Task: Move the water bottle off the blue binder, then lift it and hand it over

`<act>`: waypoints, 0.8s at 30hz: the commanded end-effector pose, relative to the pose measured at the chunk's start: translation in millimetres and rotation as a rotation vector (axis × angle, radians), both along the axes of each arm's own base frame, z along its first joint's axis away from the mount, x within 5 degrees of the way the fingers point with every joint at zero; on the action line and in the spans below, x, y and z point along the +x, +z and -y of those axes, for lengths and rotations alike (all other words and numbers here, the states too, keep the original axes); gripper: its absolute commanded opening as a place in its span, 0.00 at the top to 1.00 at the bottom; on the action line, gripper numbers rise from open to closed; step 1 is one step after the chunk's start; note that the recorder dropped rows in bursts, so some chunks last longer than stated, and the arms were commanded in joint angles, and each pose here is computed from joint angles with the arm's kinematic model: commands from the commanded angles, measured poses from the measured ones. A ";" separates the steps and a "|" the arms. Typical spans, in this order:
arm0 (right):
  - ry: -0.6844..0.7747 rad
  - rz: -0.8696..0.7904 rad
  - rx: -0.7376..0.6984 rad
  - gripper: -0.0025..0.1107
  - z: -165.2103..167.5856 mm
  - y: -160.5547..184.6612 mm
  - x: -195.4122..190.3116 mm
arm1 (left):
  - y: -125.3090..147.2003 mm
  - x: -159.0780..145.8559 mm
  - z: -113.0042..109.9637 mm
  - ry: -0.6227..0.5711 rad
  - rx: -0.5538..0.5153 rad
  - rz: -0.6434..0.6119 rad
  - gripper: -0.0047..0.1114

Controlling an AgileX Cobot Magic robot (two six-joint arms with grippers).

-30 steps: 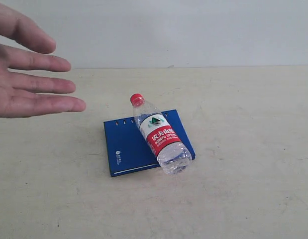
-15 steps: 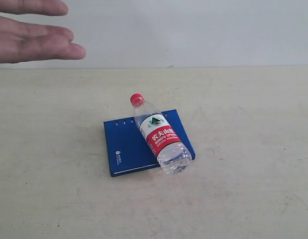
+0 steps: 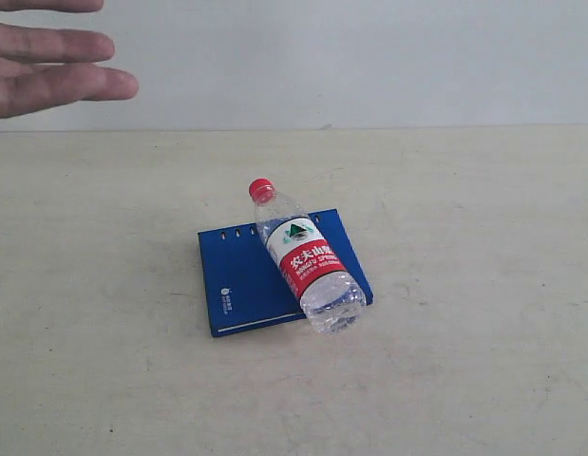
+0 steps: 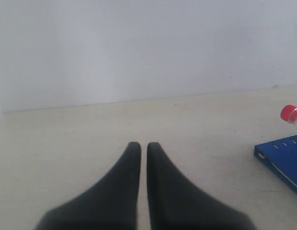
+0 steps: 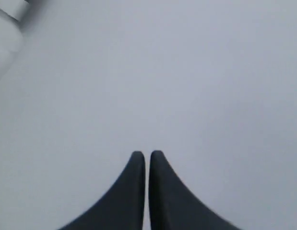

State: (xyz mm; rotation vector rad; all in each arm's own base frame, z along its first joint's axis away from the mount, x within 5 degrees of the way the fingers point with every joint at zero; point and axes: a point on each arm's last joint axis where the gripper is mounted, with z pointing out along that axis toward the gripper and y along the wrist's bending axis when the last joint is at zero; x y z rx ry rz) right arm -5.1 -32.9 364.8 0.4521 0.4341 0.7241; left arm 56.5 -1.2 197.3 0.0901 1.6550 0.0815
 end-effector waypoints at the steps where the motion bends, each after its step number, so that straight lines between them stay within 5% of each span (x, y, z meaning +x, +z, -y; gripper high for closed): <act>1: -0.101 -0.258 -0.700 0.98 -46.4 86.6 34.0 | 1.9 -0.2 0.1 -0.005 0.007 0.019 0.92; 2: -0.047 -0.516 -0.744 0.98 -53.3 97.0 83.6 | 1.9 -0.2 0.1 -0.005 0.007 0.019 0.92; 5: -0.061 -0.709 -0.994 0.98 -77.7 82.3 178.5 | 1.9 -0.2 0.1 -0.005 0.007 0.019 0.92; 9: 0.647 -0.841 -1.101 0.98 -141.4 -9.0 272.6 | 1.9 -0.2 0.1 -0.005 0.007 0.019 0.92; 12: 0.868 -1.069 -1.126 0.98 -157.2 -97.2 318.5 | 1.9 -0.2 0.1 -0.005 0.007 0.019 0.92; 15: 0.891 -1.079 -1.231 0.94 -163.2 -136.5 339.2 | 1.9 -0.2 0.1 -0.005 0.007 0.019 0.92; 21: 0.902 -1.001 -1.327 0.44 -200.0 -139.5 354.1 | 1.9 -0.2 0.1 -0.005 0.007 0.019 0.92; 24: 0.733 -1.073 -1.363 0.36 -230.3 -137.1 367.0 | 1.9 -0.2 0.1 -0.005 0.007 0.019 0.92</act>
